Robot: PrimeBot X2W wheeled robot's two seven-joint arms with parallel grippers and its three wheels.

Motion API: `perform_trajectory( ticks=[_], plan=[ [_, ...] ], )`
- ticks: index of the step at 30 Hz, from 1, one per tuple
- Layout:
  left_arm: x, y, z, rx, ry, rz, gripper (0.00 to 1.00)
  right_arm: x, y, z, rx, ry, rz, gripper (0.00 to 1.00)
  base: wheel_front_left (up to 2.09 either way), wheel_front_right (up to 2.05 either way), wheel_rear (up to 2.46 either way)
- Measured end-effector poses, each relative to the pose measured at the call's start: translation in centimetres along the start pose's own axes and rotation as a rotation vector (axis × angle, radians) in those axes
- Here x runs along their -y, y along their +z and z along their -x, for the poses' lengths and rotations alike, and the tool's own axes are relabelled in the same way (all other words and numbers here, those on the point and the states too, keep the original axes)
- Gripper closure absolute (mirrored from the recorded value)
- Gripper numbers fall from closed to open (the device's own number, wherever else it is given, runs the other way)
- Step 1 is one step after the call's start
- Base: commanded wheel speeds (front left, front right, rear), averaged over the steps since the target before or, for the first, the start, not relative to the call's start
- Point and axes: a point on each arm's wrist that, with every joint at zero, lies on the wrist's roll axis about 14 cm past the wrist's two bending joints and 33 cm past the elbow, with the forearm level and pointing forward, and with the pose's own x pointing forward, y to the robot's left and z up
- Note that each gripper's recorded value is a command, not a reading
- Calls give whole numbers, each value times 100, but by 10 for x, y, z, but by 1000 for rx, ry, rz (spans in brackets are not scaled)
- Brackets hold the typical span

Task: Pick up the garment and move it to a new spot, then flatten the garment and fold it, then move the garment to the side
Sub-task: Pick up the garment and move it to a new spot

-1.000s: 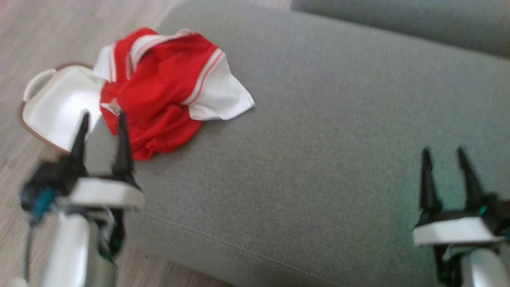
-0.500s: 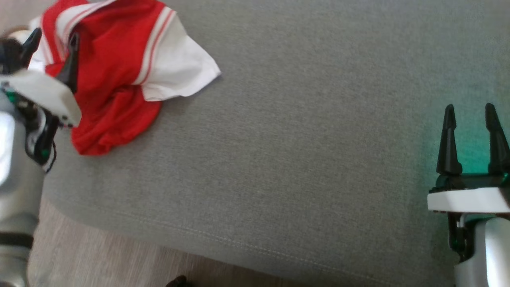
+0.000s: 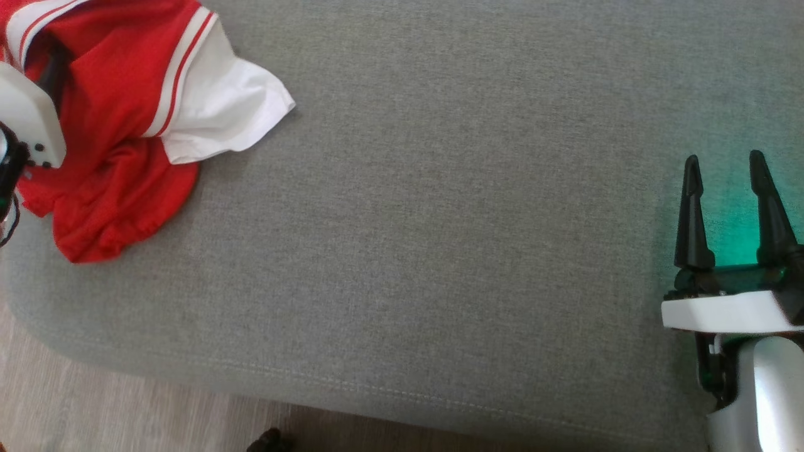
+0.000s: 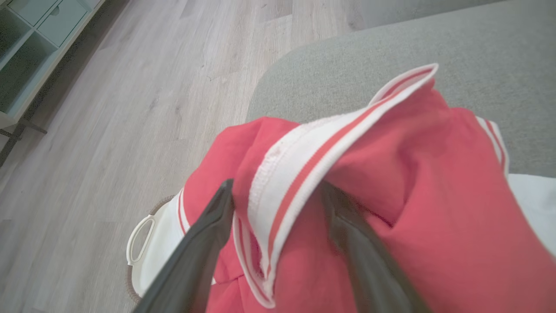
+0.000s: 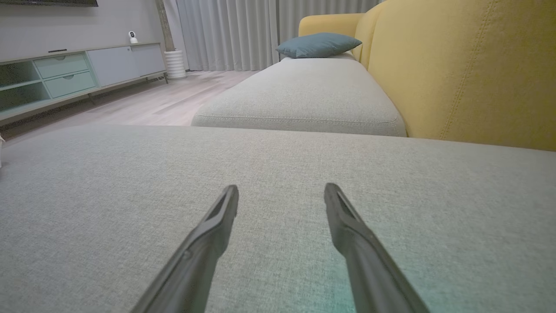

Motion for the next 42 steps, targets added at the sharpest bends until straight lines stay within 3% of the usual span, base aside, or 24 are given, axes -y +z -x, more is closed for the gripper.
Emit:
perform_trajectory(
  ticks=[1,2,3,9,14,18,19,23,27,35,42],
  plan=[
    [2,-1,-2,-8,-5,-5,0,1,-1,1,-2,-3,1,0,0,0,0],
    [5,-3,-4,-18,-12,-15,83,2,-1,1,-3,-5,1,0,0,0,0],
    [6,-3,-5,-19,-14,-17,100,2,0,2,-3,-6,2,0,0,0,0],
    [-2,24,6,133,4,-30,100,-1,12,6,22,-1,-5,0,0,0,0],
    [-7,81,28,332,24,-16,100,-7,30,15,56,7,-16,0,0,0,0],
    [-21,151,67,561,72,37,100,-8,45,30,84,2,-46,0,0,0,0],
    [-23,184,93,682,77,44,100,-10,54,37,103,3,-55,0,0,0,0],
    [-11,215,138,841,59,26,100,-14,73,51,146,8,-70,0,0,0,0],
    [21,217,166,910,-12,33,100,-11,91,69,194,-11,-88,0,0,0,0],
    [140,258,211,1002,-336,128,100,6,112,100,261,-73,-103,0,0,0,0],
    [230,272,221,995,-560,202,100,22,117,124,288,-136,-121,0,0,0,0]
  ],
)
